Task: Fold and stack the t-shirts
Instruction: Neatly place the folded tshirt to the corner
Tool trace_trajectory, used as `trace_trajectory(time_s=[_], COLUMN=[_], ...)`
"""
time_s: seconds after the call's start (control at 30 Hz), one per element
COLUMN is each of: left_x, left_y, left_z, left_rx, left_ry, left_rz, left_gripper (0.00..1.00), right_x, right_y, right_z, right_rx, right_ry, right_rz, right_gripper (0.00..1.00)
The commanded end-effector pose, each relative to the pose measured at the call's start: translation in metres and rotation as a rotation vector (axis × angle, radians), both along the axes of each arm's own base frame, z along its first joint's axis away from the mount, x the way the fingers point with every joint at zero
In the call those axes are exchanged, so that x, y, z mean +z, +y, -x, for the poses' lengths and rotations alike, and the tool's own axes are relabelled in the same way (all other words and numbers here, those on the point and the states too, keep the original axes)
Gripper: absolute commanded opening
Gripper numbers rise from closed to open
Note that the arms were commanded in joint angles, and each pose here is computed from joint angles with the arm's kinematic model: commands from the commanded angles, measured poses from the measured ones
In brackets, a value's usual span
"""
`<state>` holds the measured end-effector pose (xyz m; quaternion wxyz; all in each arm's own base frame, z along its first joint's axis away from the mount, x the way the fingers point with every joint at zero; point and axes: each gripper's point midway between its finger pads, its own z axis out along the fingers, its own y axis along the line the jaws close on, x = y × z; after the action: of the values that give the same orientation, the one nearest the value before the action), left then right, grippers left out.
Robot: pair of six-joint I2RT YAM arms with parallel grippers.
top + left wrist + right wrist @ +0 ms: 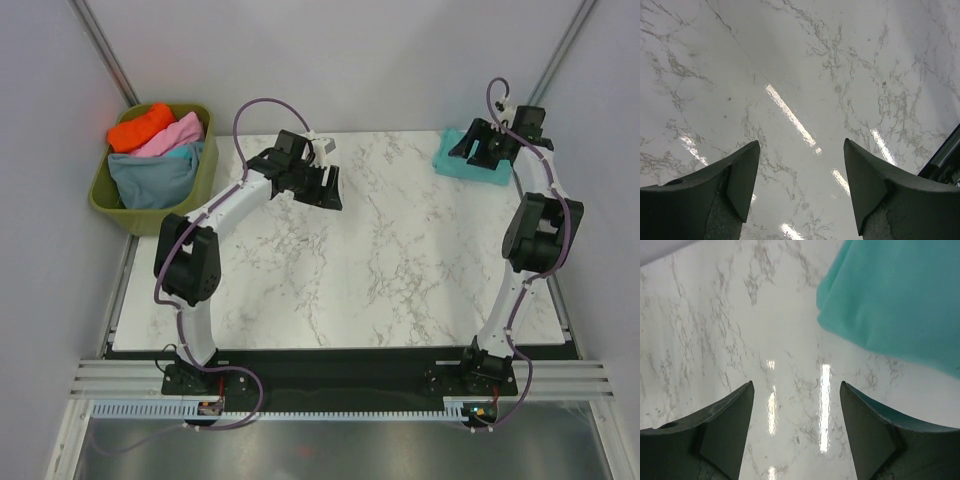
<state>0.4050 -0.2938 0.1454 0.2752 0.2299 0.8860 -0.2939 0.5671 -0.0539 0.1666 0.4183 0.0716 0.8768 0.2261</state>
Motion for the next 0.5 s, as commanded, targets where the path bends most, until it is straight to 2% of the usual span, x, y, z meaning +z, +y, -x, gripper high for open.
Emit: trace_trajectory(time_s=[0.0, 0.47], left_x=[0.035, 0.028], left_y=[-0.001, 0.0], left_z=[0.004, 0.004], left_rx=[-0.014, -0.006], left_ry=[-0.07, -0.061], left_rz=[0.048, 0.03], left_gripper=[0.76, 0.76], right_x=[-0.031, -0.089], right_y=[0.022, -0.047], right_z=[0.017, 0.017], right_rx=[0.033, -0.092], right_ry=[0.117, 0.205], right_rz=[-0.179, -0.112], right_gripper=[0.77, 0.79])
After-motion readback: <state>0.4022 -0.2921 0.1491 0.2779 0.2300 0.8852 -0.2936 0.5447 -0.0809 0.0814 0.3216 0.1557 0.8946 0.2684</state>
